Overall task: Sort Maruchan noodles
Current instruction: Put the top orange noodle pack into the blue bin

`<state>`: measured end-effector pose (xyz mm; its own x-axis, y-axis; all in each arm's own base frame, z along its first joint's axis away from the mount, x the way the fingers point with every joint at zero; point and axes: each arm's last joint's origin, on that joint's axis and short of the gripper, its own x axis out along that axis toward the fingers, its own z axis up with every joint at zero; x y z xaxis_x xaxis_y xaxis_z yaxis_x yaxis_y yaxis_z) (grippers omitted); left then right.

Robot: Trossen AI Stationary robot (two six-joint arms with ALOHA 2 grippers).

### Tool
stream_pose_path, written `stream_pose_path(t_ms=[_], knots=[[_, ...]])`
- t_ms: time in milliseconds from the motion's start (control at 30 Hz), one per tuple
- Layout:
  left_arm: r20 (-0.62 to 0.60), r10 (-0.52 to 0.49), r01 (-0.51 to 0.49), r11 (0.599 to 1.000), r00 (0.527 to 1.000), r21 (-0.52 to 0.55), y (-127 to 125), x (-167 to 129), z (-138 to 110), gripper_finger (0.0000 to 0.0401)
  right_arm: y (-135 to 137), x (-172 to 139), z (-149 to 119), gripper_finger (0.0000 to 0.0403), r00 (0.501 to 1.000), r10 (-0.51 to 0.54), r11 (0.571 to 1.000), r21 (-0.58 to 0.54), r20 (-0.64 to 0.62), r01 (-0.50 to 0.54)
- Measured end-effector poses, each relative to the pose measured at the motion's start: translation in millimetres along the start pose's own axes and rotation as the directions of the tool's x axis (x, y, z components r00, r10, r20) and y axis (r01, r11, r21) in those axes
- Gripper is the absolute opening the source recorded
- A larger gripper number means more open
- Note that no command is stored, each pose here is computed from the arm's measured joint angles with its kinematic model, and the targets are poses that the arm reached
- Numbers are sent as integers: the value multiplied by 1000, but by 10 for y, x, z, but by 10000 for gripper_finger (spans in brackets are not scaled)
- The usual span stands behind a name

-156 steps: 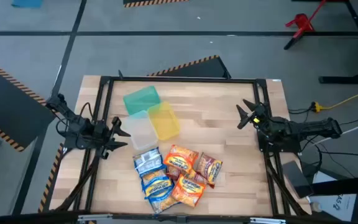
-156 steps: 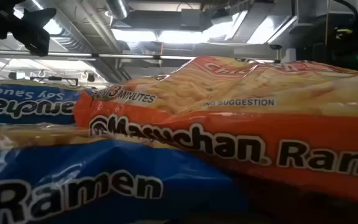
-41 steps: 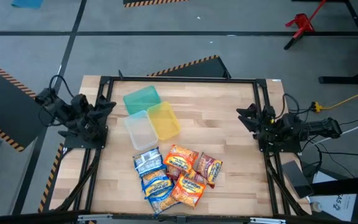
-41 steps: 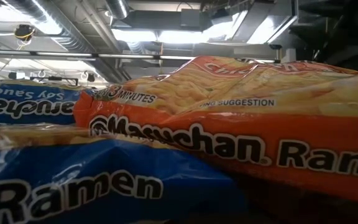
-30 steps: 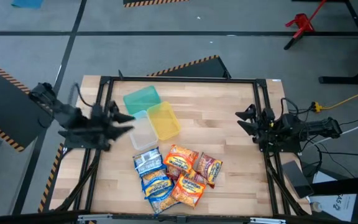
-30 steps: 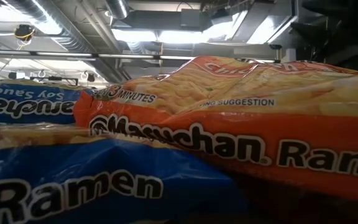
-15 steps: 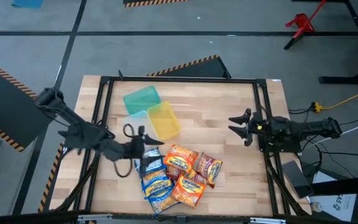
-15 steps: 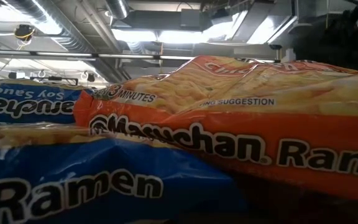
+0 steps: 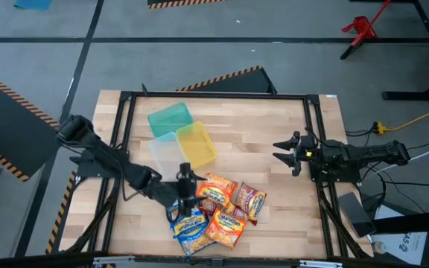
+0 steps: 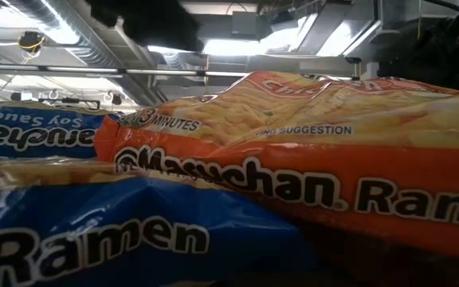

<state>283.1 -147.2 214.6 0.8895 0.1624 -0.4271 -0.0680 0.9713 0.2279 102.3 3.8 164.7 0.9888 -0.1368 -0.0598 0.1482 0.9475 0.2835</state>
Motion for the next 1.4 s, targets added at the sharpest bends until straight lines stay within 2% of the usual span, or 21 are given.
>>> stream_pose_path(t_ms=[167,300,500,767,967,1133,1400], knots=[[-130,9,15,984,992,180,-125,114,-133,287,2,0,-3,207,1000,9,1000,4,-5,-9],[-232,36,29,963,972,269,-189,208,-194,287,4,0,-4,207,1000,16,1000,4,-8,-16],[-296,58,63,922,953,381,-284,338,-217,287,4,0,-4,207,1000,16,1000,5,-8,-16],[-390,104,88,892,915,444,-293,382,-385,287,4,0,-5,207,1000,15,1000,6,-8,-15],[-330,225,-37,871,917,491,-244,395,-362,287,4,0,-5,207,1000,15,1000,6,-8,-15],[-354,185,2,884,917,467,-225,417,-364,287,3,0,-5,207,1000,14,1000,6,-8,-14],[-332,200,-37,899,922,436,-153,486,-327,287,3,0,-4,207,1000,14,1000,6,-8,-14]])
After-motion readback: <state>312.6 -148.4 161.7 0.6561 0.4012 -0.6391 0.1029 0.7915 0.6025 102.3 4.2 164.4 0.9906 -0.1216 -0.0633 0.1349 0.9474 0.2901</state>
